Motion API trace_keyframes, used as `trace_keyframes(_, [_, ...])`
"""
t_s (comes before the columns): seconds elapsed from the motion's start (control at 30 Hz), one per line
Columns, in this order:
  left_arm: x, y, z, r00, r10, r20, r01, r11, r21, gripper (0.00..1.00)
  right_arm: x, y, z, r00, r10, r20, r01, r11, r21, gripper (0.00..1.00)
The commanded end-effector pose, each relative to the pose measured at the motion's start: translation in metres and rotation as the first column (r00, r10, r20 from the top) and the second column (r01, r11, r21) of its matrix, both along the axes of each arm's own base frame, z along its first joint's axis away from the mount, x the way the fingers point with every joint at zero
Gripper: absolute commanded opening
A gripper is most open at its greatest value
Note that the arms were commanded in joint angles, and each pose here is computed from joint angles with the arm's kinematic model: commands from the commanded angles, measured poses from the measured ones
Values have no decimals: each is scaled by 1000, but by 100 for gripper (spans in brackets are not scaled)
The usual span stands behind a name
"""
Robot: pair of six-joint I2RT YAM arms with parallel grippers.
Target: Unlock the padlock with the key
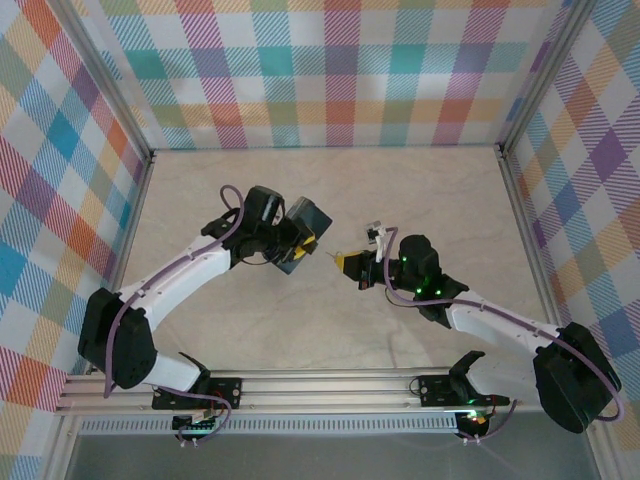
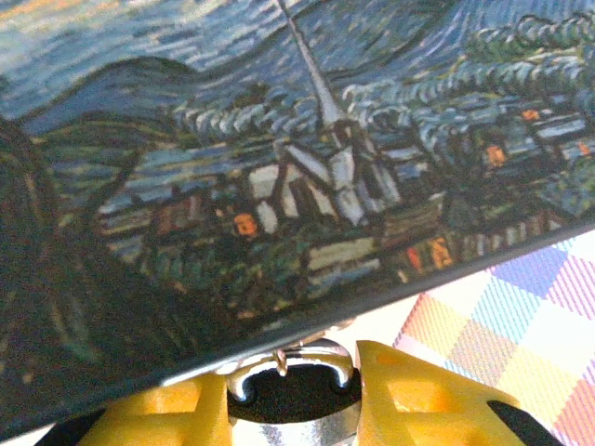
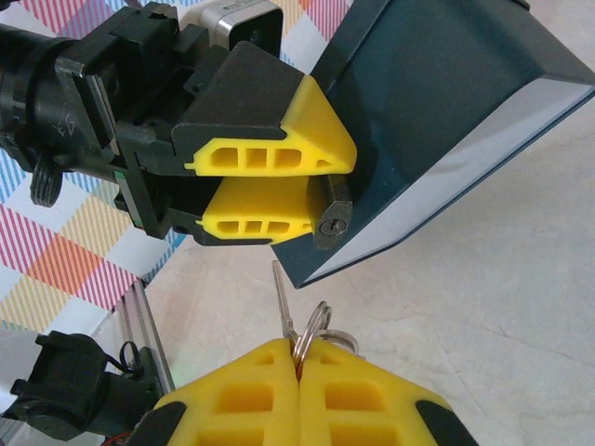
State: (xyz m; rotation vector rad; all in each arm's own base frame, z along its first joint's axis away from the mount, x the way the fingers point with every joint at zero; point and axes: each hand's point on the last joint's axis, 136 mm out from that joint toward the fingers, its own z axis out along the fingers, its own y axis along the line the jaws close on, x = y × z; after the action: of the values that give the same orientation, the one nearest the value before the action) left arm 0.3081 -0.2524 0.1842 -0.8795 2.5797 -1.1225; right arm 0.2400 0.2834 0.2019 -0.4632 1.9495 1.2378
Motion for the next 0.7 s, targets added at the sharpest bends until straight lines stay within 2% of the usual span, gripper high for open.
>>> trace_keyframes(0.0, [2, -3, 36, 997, 7, 77, 0, 997, -82, 16, -1, 5, 10, 996, 35, 85, -36, 999, 9, 0])
trace_keyframes(0.13, [1, -2, 38, 997, 28, 77, -20, 995, -100, 16, 3, 6, 3, 997, 24, 73, -23, 999, -24, 0])
trace_keyframes(0.67, [-4, 0, 33, 997, 43, 69, -34, 992, -125, 16, 11, 29, 7, 995, 65, 70, -64, 998, -17, 0])
